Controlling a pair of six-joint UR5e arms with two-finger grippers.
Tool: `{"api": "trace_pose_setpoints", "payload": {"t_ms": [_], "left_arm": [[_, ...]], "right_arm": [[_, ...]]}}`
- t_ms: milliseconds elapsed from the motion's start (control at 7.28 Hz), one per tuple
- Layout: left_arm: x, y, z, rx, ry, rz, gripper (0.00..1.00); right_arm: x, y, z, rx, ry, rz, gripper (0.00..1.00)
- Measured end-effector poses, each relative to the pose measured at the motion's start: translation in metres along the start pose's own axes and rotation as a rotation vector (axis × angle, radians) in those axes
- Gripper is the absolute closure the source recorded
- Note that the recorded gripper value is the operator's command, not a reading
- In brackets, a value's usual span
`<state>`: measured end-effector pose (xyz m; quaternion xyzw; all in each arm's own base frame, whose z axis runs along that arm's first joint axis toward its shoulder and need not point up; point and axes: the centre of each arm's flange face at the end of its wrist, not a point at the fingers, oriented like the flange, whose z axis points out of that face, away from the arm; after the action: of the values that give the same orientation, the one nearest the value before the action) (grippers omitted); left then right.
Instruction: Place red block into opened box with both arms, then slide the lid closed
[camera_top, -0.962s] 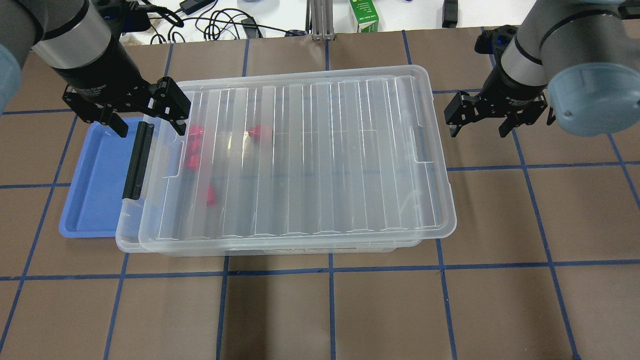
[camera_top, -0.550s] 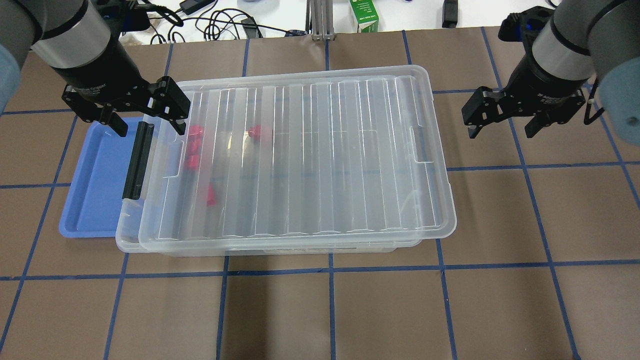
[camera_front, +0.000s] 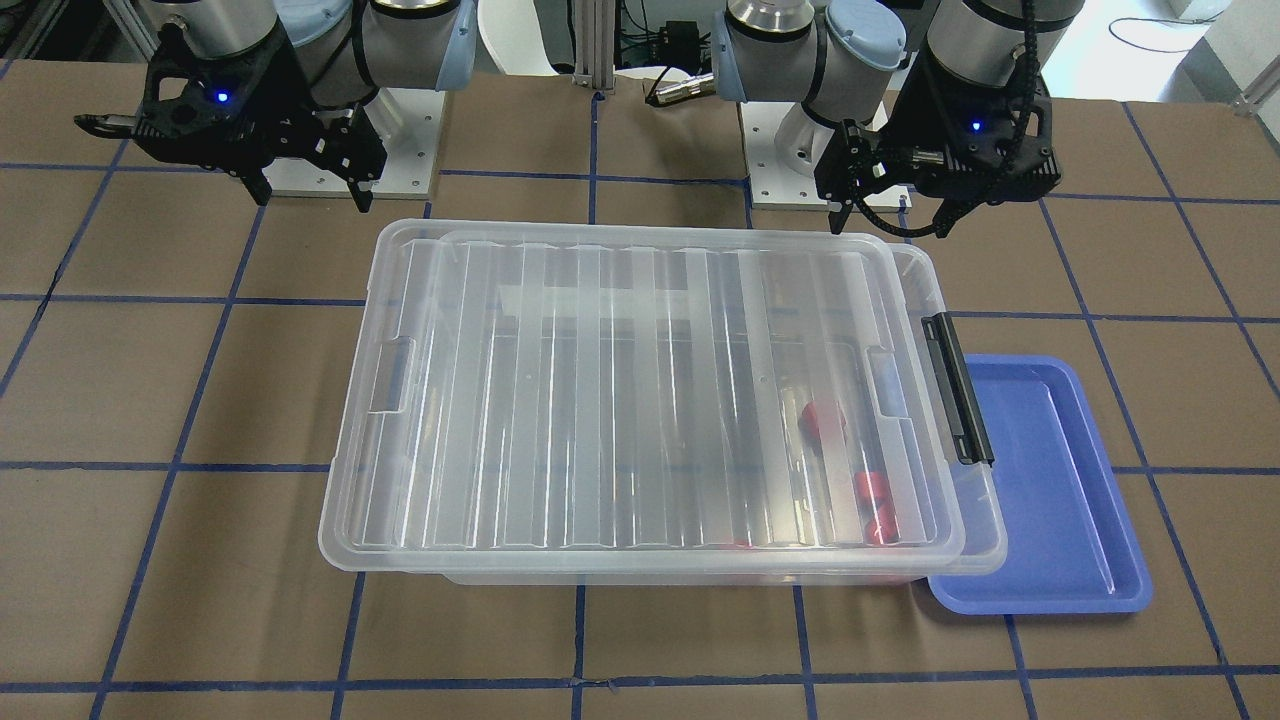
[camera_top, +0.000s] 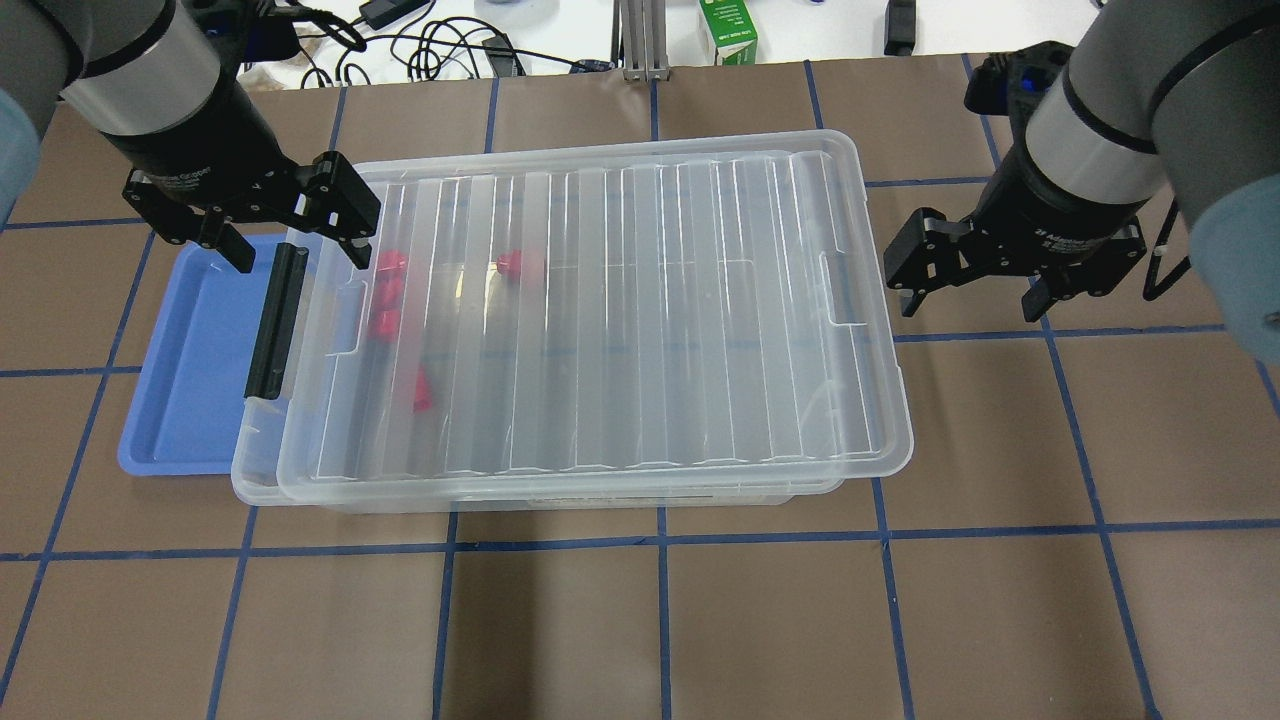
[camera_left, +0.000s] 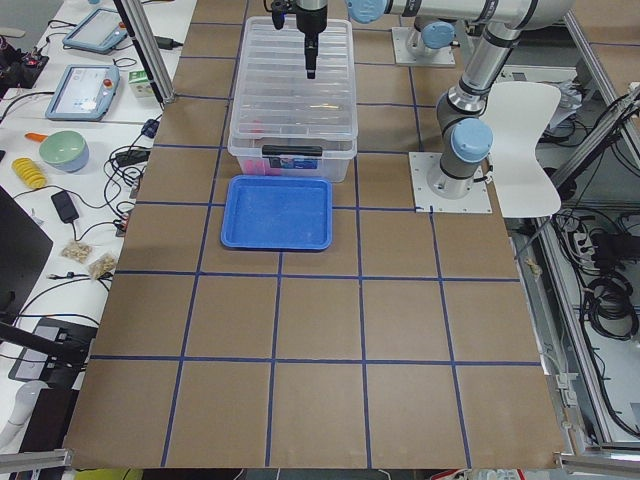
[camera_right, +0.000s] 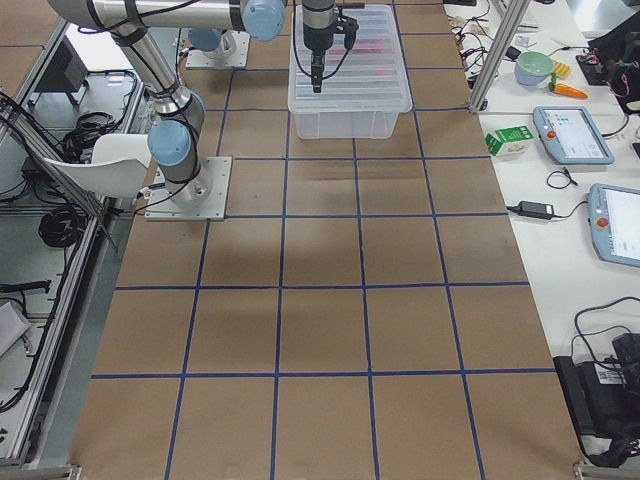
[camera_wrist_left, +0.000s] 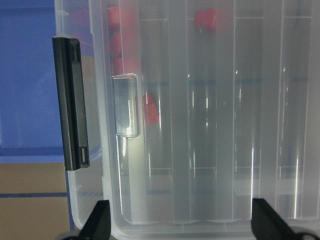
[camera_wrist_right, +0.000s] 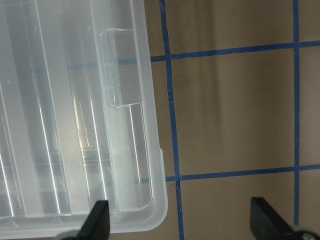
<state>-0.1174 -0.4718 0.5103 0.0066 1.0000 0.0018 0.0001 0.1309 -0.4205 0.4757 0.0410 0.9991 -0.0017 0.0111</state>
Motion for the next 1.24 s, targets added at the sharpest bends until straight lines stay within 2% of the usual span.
{"api": "trace_pose_setpoints", "payload": {"t_ms": [412,1237], "left_arm": [[0.0,0.0,0.0,0.0,0.0,-0.001,0.0],[0.0,-0.002,-0.001,0.004,-0.001,-0.001,0.0]], "right_arm": [[-0.005,0.009,0.007,-0.014,0.005,-0.005,0.0],[-0.005,0.014,0.006,-0.012,0.006,-0.006,0.0]]}}
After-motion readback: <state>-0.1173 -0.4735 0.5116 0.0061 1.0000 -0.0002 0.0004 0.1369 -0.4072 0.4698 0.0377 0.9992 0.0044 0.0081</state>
